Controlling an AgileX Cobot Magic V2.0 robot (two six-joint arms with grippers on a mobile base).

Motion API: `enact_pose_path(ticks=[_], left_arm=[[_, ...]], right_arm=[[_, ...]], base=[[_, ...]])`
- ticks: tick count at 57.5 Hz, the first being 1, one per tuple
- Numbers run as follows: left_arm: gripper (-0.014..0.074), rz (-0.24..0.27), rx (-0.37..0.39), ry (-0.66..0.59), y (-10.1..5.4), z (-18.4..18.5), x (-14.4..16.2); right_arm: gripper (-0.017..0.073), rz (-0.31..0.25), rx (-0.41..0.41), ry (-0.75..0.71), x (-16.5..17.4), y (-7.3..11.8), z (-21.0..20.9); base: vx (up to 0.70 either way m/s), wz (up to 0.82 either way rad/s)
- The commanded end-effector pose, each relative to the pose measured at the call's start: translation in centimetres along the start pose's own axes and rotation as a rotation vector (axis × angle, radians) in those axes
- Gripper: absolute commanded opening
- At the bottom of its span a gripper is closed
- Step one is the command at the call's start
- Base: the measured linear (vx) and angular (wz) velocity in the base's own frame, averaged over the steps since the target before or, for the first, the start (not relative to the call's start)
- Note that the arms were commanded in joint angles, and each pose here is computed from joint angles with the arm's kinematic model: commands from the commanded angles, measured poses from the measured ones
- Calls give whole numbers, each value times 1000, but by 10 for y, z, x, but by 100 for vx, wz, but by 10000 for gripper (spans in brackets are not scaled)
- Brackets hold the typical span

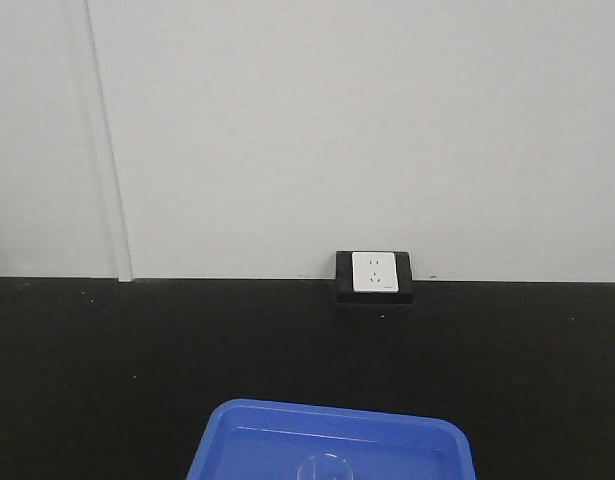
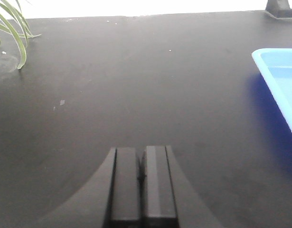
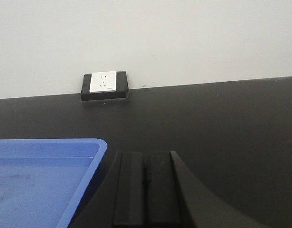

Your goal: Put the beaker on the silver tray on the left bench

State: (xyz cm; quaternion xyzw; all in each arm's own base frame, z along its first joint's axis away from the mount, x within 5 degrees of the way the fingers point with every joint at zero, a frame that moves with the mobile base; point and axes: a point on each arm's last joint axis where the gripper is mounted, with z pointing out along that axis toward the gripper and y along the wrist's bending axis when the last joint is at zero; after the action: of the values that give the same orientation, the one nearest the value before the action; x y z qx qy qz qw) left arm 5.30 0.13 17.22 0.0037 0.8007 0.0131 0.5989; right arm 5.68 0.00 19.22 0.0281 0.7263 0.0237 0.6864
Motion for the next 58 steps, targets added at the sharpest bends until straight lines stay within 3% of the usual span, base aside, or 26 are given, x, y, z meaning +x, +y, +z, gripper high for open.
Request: enact_pose_path(ticks=[1,13,20,27,36,40,46,58], left_arm=[[1,0,7,-65,-1,2,1],[1,0,7,-65,-1,2,1],[1,0,7,-65,-1,2,1],[1,0,7,-65,-1,2,1],[1,0,7,-65,-1,2,1],[1,0,7,-65,-1,2,1],[1,0,7,-65,-1,2,1],[1,0,7,-65,-1,2,1]], right_arm=[[-8,-4,1,-90,-5,0,-1],[-8,-6,2,-94,-5,0,-1],[-8,-39,3,-151,-12,0,-2],[-8,-92,7,-314,-45,2,-10],[-8,-65,3,-405,-114,7,-12],[-8,-95,8,-368,-141,9,4],[-8,-98,10,-310,-175,11,38],[-8,-95,13,-189,-195,12,100]], base=[[0,0],[0,0],[0,0],[0,0],[0,0],[0,0],[0,0],[0,0]])
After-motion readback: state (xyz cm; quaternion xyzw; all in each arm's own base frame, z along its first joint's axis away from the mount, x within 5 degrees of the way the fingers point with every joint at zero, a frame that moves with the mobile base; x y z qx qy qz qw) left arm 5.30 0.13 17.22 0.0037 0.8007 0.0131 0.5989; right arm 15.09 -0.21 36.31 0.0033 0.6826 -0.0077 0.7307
